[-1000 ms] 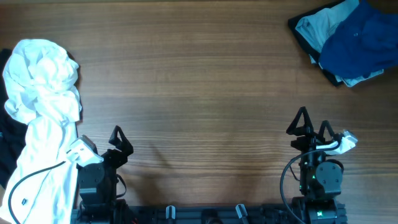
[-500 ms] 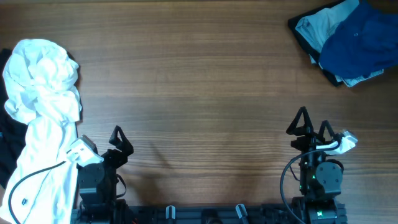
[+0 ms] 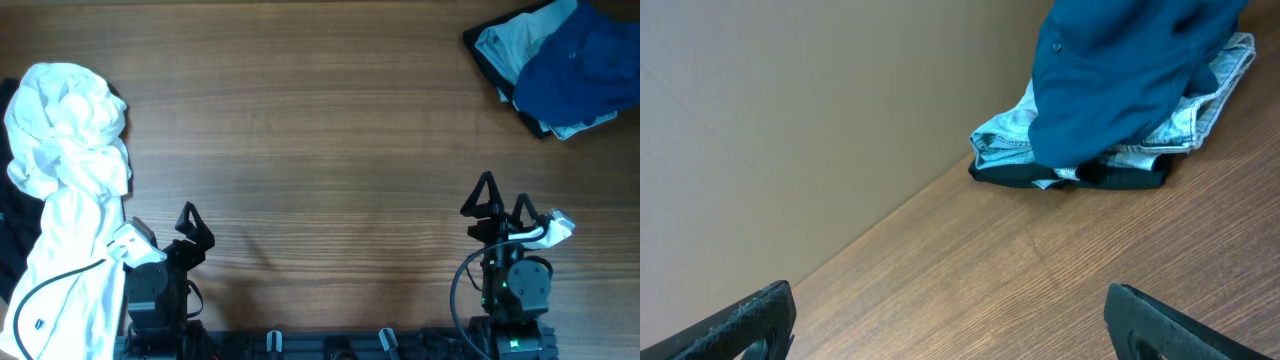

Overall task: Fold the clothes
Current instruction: 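Move the left gripper toward the crumpled white T-shirt, then lower the left gripper onto the white T-shirt and grasp it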

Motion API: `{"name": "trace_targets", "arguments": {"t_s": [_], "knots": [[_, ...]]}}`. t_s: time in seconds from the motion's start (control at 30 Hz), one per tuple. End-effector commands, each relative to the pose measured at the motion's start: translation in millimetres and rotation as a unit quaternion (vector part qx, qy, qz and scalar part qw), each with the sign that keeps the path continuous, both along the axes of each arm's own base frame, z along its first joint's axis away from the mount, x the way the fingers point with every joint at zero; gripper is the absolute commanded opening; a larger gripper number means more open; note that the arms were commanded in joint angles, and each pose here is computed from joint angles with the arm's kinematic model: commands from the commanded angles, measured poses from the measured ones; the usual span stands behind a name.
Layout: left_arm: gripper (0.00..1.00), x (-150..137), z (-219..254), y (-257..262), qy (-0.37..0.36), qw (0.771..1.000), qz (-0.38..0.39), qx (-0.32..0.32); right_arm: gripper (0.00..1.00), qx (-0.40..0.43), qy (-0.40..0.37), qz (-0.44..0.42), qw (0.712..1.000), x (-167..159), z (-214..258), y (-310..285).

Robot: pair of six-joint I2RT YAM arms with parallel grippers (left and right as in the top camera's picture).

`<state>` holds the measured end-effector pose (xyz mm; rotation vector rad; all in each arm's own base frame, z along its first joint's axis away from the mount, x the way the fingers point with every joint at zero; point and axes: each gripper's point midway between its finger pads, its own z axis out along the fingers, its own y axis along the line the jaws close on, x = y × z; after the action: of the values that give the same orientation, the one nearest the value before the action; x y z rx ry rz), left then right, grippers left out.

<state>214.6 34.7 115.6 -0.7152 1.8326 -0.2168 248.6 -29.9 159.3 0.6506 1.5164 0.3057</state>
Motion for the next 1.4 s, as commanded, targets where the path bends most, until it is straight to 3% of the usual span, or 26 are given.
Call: {"name": "trace_targets", "arguments": {"t_s": [0.0, 0.43, 0.63, 0.83, 0.93, 1.03, 1.13, 1.3, 1.33, 1.37], "knots": [[1.0, 0.7, 0.3, -2.5, -0.003, 1.0, -0.007, 0.0, 1.0, 0.004, -0.009, -0.001, 1.0, -0.5, 3.3, 0.0], [1.0, 2.5, -0.8, -6.7, 0.001, 1.0, -0.02, -0.002, 1.0, 0.004, -0.009, -0.001, 1.0, -0.5, 3.2, -0.1], [1.0, 16.1, 0.8, -6.5, 0.029, 0.999, -0.022, 0.001, 1.0, 0.004, -0.009, -0.001, 1.0, -0.5, 3.2, 0.0], [1.0, 55.1, 53.0, -5.2, 0.077, 0.994, -0.05, 0.054, 1.0, 0.004, -0.009, -0.001, 1.0, -0.5, 3.3, 0.0], [1.0, 91.7, 66.6, -4.3, 0.126, 0.989, -0.057, 0.058, 1.0, 0.004, -0.009, -0.001, 1.0, -0.5, 3.2, 0.0], [1.0, 121.3, 63.7, -10.2, 0.188, 0.978, -0.08, 0.045, 1.0, 0.004, -0.009, -0.001, 1.0, -0.5, 3.2, -0.1], [1.0, 144.2, 50.5, -32.2, 0.249, 0.953, -0.167, 0.041, 1.0, 0.004, -0.009, -0.001, 1.0, -0.5, 3.2, -0.1], [1.0, 156.9, 47.3, -46.7, 0.248, 0.946, -0.207, 0.022, 1.0, 0.004, -0.009, -0.001, 1.0, -0.5, 3.3, -0.1], [0.9, 158.1, 48.3, -47.2, 0.245, 0.947, -0.208, 0.022, 1.0, 0.004, -0.009, -0.001, 1.0, -0.5, 3.2, -0.1], [0.73, 159.1, 49.1, -46.8, 0.243, 0.947, -0.207, 0.023, 1.0, 0.004, -0.009, -0.001, 1.0, -0.5, 3.2, -0.1]]}}
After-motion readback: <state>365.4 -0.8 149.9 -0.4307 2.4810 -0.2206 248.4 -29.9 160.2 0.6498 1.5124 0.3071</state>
